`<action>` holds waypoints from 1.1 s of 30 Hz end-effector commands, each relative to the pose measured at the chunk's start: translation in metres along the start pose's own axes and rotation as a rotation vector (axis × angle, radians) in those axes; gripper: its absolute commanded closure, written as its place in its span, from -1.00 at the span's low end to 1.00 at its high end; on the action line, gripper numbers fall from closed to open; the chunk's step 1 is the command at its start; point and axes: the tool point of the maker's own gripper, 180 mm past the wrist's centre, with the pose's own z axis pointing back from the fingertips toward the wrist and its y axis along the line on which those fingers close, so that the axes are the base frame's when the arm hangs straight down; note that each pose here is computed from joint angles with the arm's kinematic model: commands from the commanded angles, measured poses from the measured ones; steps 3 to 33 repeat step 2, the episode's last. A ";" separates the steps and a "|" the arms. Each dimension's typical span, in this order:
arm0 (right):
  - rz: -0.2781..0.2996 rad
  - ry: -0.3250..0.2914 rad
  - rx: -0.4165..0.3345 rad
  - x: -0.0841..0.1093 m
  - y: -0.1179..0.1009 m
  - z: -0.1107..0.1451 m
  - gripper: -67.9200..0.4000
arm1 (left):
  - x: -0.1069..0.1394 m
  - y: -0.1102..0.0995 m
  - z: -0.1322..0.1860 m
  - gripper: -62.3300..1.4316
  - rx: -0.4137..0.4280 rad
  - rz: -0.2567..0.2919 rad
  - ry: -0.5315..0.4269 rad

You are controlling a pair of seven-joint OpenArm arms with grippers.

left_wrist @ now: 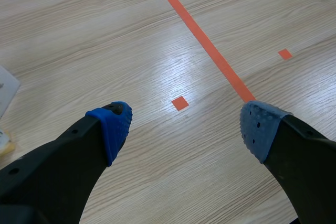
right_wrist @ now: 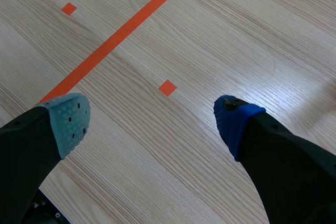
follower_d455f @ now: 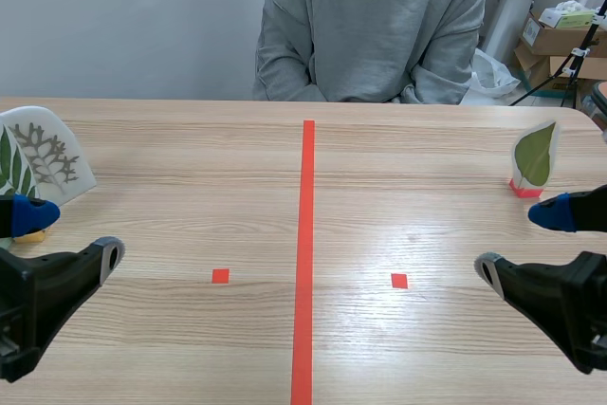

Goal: Do the leaf sorting experiment

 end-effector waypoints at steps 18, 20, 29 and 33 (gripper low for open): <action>0.011 -0.019 0.007 0.006 -0.001 0.001 -0.42 | 0.008 -0.001 0.000 -0.46 -0.001 0.001 -0.030; 0.011 -0.019 0.007 0.006 -0.001 0.001 -0.42 | 0.008 -0.001 0.000 -0.46 -0.001 0.001 -0.030; 0.011 -0.019 0.007 0.006 -0.001 0.001 -0.42 | 0.008 -0.001 0.000 -0.46 -0.001 0.001 -0.030; 0.011 -0.019 0.007 0.006 -0.001 0.001 -0.42 | 0.008 -0.001 0.000 -0.46 -0.001 0.001 -0.030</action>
